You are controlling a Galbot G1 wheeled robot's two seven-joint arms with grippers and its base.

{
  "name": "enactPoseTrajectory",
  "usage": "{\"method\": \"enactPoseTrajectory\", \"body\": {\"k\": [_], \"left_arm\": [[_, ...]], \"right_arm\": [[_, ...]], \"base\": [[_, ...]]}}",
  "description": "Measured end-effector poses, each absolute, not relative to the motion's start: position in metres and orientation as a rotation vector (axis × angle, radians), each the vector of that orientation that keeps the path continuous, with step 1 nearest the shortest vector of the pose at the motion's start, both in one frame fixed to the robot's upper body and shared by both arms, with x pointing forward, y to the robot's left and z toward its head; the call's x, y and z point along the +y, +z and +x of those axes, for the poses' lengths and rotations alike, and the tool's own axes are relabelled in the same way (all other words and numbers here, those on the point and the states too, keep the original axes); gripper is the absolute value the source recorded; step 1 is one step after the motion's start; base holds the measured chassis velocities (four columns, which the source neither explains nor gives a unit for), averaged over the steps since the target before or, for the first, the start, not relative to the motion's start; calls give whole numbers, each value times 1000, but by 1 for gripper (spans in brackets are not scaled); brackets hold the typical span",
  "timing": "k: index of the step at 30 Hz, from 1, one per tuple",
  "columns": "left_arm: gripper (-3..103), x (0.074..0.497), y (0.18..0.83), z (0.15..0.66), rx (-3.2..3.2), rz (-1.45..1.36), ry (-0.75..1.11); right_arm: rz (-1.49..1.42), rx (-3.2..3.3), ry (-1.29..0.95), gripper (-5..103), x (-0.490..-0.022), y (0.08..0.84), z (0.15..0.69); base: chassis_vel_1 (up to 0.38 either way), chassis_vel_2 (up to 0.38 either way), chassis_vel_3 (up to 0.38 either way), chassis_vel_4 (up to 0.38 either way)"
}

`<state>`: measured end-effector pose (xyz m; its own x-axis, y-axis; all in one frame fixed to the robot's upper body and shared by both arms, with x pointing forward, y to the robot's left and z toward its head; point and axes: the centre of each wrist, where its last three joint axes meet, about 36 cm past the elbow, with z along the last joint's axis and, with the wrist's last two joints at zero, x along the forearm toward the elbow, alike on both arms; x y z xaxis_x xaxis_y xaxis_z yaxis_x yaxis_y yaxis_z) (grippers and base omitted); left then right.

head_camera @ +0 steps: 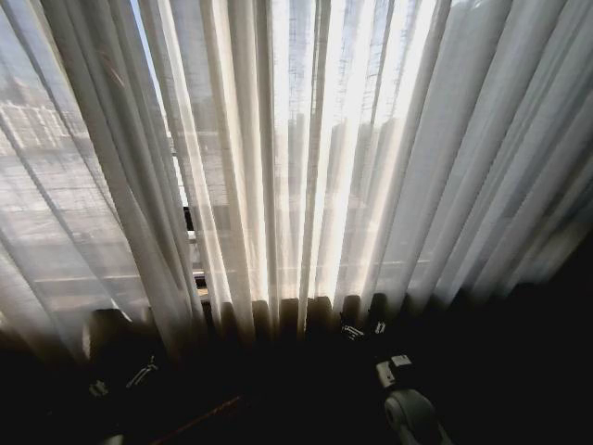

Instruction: Open the curtains by pulling them apart, changing their state from closed to fully open.

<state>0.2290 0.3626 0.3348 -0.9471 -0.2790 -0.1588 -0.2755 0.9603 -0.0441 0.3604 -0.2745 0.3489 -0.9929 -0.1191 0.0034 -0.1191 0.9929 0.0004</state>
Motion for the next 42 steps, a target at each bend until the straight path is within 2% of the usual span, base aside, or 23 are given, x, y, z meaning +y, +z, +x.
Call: {"method": "enactPoseTrajectory", "body": {"k": [12,24,31,35,42], "left_arm": [[100,363,335,229,2947,-419,-32],[100,363,335,229,2948,-420,-32],[100,363,335,229,2948,-420,-32],[100,363,335,229,2947,-420,-32],[100,363,335,229,2947,-420,-32]], "right_arm": [[215,-3197,-8,100,-275,339,369],[334,-3215,38,100,-268,338,374],[327,-3235,-11,100,-247,342,400],[278,-3249,-127,100,-242,337,414],[369,-3231,-114,100,-242,331,422]], "base": [[-245,338,249,-331],[-13,-5,8,12],[7,-15,-14,7],[0,0,0,0],[0,0,0,0]]}}
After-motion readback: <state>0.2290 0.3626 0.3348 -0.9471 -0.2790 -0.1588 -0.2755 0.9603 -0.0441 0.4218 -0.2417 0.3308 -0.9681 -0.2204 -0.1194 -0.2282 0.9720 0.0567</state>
